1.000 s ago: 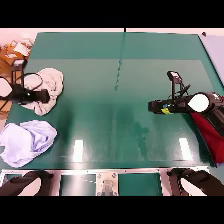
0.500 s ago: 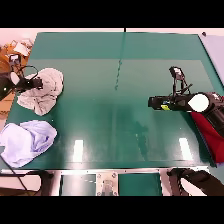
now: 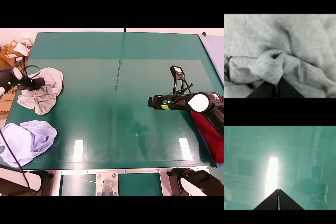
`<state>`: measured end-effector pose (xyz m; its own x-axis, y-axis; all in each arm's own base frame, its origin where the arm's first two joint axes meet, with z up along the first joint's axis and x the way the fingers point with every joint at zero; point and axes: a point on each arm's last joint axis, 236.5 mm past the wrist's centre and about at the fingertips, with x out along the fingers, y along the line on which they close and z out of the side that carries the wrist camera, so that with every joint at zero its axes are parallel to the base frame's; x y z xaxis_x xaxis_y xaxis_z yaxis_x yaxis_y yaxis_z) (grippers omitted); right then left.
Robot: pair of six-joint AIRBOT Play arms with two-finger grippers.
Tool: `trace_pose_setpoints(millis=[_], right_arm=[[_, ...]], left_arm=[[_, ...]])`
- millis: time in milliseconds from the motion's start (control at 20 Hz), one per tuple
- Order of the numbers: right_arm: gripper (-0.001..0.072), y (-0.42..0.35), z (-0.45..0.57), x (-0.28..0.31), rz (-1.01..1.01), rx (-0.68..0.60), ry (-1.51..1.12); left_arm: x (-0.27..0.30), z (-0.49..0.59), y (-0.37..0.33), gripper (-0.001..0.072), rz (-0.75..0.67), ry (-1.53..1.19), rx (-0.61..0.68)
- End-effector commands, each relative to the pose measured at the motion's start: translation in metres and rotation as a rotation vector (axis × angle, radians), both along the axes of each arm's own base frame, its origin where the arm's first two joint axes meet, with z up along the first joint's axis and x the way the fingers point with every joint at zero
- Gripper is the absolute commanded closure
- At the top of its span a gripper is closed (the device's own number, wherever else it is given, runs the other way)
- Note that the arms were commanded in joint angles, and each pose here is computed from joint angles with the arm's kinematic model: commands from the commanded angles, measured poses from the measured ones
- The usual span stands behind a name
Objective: Fold the shirts.
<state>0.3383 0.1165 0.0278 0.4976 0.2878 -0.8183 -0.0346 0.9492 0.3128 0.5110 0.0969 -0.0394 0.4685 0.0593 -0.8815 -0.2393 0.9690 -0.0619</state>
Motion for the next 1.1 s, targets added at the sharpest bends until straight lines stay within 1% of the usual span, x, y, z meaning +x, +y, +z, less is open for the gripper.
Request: trace_pose_setpoints(millis=[0,100,200,300,400,500,600,800,850,900,950,1000,1050], right_arm=[[0.0701,-0.009,0.003,-0.003,-0.015,-0.005,0.033],[0.0702,-0.021,0.010,-0.005,-0.039,-0.007,0.060],[0.0703,-0.033,0.018,-0.004,-0.068,-0.008,0.072],[0.0703,-0.042,0.024,0.001,-0.095,-0.006,0.062],[0.0703,-0.049,0.025,0.003,-0.114,-0.005,0.060],[0.0703,-0.050,0.024,0.001,-0.112,-0.007,0.067],[0.0703,-0.047,0.021,-0.007,-0.104,0.005,0.104],[0.0703,-0.041,0.017,-0.018,-0.087,0.022,0.158],[0.0698,-0.041,0.016,-0.021,-0.084,0.021,0.168],[0.0591,-0.041,0.016,-0.021,-0.074,0.015,0.167],[0.0415,-0.042,0.016,-0.021,-0.057,0.005,0.160],[0.0355,-0.046,0.016,-0.019,-0.052,0.000,0.153],[0.0355,-0.053,0.016,-0.016,-0.074,0.001,0.153]], left_arm=[[-0.009,0.080,-0.039,0.0690,-0.128,0.034,-0.044],[-0.006,0.171,-0.078,0.0690,-0.210,-0.141,-0.009],[-0.024,0.256,-0.134,0.0690,-0.299,-0.313,-0.026],[-0.056,0.315,-0.196,0.0690,-0.416,-0.441,-0.100],[-0.094,0.341,-0.252,0.0690,-0.521,-0.471,-0.208],[-0.125,0.333,-0.302,0.0689,-0.637,-0.407,-0.272],[-0.148,0.301,-0.343,0.0688,-0.713,-0.308,-0.309],[-0.183,0.189,-0.394,0.0687,-0.798,-0.057,-0.310],[-0.193,0.160,-0.400,0.0620,-0.804,0.012,-0.316],[-0.201,0.137,-0.401,0.0235,-0.801,0.078,-0.319],[-0.208,0.119,-0.394,-0.0013,-0.789,0.150,-0.309],[-0.212,0.112,-0.382,-0.0013,-0.780,0.207,-0.290],[-0.216,0.108,-0.364,-0.0013,-0.779,0.258,-0.257]])
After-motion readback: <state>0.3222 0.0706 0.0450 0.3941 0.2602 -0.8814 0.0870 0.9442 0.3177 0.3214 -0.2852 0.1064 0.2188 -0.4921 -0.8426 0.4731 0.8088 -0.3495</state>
